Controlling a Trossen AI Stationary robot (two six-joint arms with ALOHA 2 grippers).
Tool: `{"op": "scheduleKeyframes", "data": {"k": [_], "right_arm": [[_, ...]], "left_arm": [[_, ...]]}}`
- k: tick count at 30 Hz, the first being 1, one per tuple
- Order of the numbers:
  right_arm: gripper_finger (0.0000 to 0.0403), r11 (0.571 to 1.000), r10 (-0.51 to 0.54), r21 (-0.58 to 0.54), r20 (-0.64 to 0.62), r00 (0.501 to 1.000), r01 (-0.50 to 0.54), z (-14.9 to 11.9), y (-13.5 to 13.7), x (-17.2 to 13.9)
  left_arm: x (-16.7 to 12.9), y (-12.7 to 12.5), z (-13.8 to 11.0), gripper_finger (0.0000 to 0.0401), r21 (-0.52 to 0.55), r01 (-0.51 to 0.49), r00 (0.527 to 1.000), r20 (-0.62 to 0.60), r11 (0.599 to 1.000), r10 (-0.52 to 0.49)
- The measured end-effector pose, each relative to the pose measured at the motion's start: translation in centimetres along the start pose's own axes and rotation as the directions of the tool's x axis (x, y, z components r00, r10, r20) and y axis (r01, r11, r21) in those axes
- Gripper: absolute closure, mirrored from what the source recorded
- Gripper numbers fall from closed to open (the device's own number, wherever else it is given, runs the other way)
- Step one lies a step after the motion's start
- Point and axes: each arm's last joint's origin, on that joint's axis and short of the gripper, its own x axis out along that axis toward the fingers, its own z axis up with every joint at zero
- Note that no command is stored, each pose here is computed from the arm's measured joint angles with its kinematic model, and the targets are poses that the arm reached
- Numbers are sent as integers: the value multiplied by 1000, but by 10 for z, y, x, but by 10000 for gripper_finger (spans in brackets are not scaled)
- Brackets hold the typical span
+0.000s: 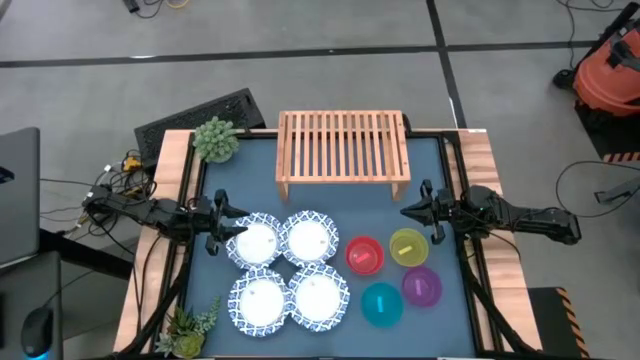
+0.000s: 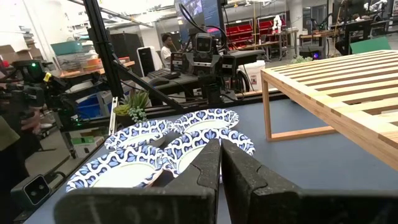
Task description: Place and stack bowls onto a shelf
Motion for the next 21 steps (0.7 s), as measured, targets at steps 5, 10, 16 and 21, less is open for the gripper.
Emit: {"op": "scheduleKeyframes", "data": {"k": [5, 10, 16, 21], "right_arm": [[361, 1000, 0, 0, 0, 1000, 0, 0, 0, 0], [361, 1000, 0, 0, 0, 1000, 0, 0, 0, 0], [361, 1000, -9, -1, 2, 1000, 9, 0, 0, 0], [361, 997, -18, 74, 6, 1000, 17, 0, 0, 0]], "left_arm": [[0, 0, 0, 200, -1, 0, 1000, 1, 1000, 0], [0, 0, 0, 200, -101, 1, 1000, 2, 995, -1], [0, 0, 1, 200, -369, 0, 1000, 9, 930, 3], [0, 1, 1, 200, -613, -12, 999, 18, 790, 30]]}}
